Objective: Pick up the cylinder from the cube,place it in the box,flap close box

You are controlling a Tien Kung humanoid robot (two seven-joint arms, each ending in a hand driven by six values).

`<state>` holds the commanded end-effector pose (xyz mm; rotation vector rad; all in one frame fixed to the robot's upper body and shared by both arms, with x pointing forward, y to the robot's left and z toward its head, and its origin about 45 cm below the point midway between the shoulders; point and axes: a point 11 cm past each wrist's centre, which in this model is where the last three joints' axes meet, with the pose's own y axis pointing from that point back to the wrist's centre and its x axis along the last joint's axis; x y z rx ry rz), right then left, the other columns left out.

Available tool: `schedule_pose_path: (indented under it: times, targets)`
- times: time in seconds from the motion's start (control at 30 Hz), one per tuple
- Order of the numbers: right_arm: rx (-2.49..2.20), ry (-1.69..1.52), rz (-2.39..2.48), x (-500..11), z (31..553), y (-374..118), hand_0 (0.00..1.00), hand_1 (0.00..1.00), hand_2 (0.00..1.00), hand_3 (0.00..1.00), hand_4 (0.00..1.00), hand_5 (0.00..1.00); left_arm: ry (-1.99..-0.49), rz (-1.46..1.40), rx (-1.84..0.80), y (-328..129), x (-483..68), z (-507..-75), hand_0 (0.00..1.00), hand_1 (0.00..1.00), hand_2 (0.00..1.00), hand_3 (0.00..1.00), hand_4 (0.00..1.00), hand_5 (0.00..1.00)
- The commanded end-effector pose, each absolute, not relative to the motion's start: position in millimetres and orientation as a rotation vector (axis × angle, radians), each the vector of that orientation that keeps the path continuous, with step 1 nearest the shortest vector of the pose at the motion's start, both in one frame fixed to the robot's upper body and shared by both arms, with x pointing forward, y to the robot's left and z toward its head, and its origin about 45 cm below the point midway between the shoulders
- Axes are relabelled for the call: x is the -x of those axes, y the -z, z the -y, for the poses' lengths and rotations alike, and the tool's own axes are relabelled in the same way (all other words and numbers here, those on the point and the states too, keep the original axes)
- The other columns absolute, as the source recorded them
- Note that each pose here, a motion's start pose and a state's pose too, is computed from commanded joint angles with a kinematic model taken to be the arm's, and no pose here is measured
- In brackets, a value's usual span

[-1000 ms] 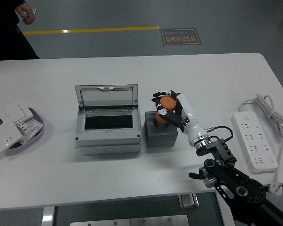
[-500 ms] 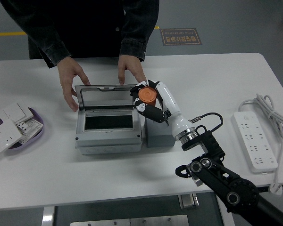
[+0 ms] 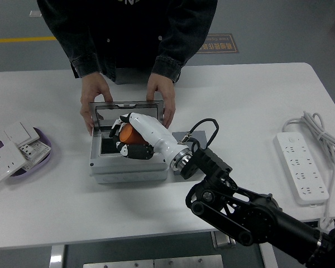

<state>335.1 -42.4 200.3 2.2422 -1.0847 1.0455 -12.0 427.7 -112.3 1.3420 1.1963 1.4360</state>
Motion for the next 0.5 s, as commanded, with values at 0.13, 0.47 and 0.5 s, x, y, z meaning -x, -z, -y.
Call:
schedule_pose_path:
  times: [0.13, 0.47, 0.5]
  targets:
    - [-2.111, -1.161, 1.024, -340.2, 41.8, -198.8, 0.020, 0.276, 0.435, 0.360, 0.084, 0.002, -1.436, -1.194, -1.343, 111.9, 11.0, -428.5, 0.636, 0.665, 0.588, 0.641, 0.724, 0.285]
    - [-1.975, -1.308, 0.902, -342.7, 41.5, -187.4, 0.072, 0.345, 0.465, 0.415, 0.151, 0.002, -1.433, -1.194, -1.349, 111.8, 11.6, -429.0, 0.636, 0.663, 0.588, 0.641, 0.723, 0.286]
    - [-1.978, -1.309, 0.899, -342.6, 41.3, -186.7, 0.309, 0.511, 0.533, 0.522, 0.260, 0.002, -1.433, -1.194, -1.349, 111.7, 11.5, -429.2, 0.636, 0.663, 0.589, 0.642, 0.723, 0.287]
